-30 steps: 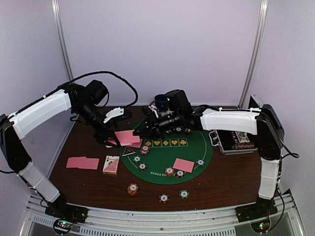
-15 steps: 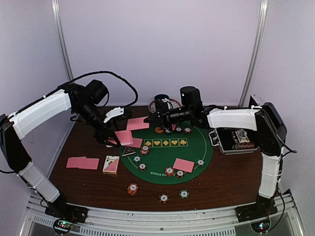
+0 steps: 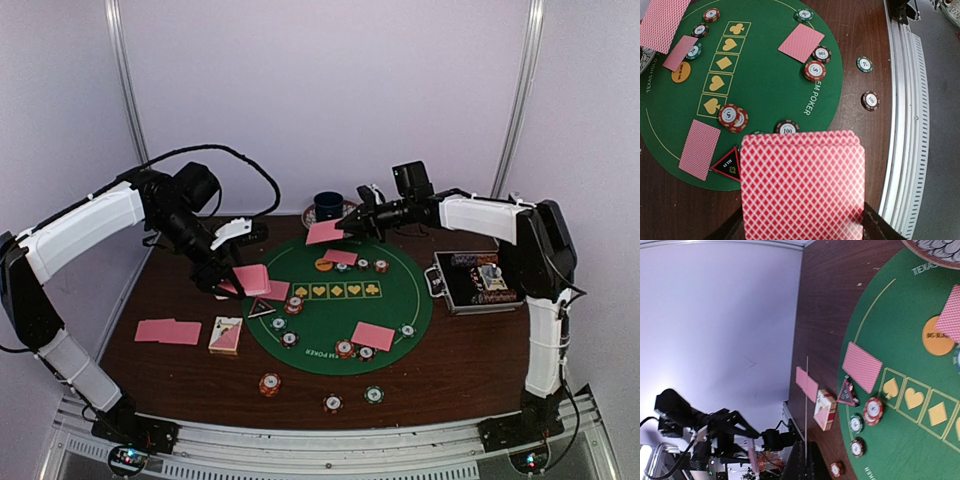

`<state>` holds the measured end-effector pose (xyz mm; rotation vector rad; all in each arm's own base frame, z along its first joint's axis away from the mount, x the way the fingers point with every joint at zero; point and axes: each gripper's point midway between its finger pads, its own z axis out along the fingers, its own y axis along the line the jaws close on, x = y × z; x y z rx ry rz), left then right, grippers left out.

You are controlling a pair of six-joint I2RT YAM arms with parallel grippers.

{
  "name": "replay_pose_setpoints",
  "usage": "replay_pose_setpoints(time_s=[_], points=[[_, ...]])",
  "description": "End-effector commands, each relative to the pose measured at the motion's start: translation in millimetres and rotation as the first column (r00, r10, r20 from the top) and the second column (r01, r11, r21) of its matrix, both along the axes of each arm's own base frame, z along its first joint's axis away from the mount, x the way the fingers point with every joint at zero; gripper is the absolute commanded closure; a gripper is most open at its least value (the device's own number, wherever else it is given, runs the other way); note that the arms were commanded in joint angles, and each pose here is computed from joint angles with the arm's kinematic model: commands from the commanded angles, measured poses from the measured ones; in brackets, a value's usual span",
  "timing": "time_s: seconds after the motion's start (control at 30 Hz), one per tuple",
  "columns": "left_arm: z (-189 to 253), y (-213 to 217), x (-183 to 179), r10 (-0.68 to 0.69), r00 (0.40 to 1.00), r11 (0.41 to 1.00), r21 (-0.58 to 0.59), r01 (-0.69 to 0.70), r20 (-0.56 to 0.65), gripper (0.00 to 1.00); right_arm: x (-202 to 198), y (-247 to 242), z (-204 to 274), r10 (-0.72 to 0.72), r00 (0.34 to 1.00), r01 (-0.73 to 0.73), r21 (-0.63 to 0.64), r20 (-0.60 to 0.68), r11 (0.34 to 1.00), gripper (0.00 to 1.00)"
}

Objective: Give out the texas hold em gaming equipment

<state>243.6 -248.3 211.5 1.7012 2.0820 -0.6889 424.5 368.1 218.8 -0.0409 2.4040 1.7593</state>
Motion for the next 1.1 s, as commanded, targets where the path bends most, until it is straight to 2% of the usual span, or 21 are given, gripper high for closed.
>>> replay_pose_setpoints(time_s=[0.0, 0.17, 0.37, 0.77, 0.83, 0.93, 1.07], points=[[7.6, -1.8, 2.2, -0.012, 1.0, 1.0, -0.026, 0.012, 0.026, 1.0, 27.1, -25.6, -72.2, -0.029, 1.0, 0.026, -0.212, -0.012, 0.977, 1.0], [9.7, -0.7, 1.3, -0.008, 0.999, 1.0, -0.026, 0.009, 0.032, 1.0, 53.9, -31.7, -107.1, -0.038, 0.999, 0.035, -0.31, -0.004, 0.95, 1.0], [9.3, 0.2, -0.3, -0.007, 1.0, 1.0, -0.027, 0.007, 0.029, 1.0, 76.3, -36.1, -126.8, -0.065, 0.998, 0.063, -0.355, 0.006, 0.933, 1.0], [8.5, -0.3, -0.9, -0.01, 1.0, 1.0, -0.027, 0.01, 0.022, 1.0, 98.7, -35.5, -141.3, -0.109, 0.994, 0.097, -0.305, -0.024, 0.947, 0.99], [8.4, -0.1, -1.5, -0.01, 1.0, 1.0, -0.027, 0.011, 0.022, 1.0, 101.5, -36.2, -144.8, -0.116, 0.993, 0.102, -0.313, -0.027, 0.944, 0.96], [8.7, 0.1, -1.5, -0.01, 1.0, 1.0, -0.027, 0.01, 0.024, 1.0, 106.0, -41.2, -147.0, -0.135, 0.991, 0.123, -0.344, -0.01, 0.931, 0.8], [8.1, 0.3, -2.7, -0.011, 1.0, 1.0, -0.028, 0.011, 0.02, 1.0, 108.8, -52.6, -133.3, -0.146, 0.988, 0.157, -0.404, 0.057, 0.901, 0.66]])
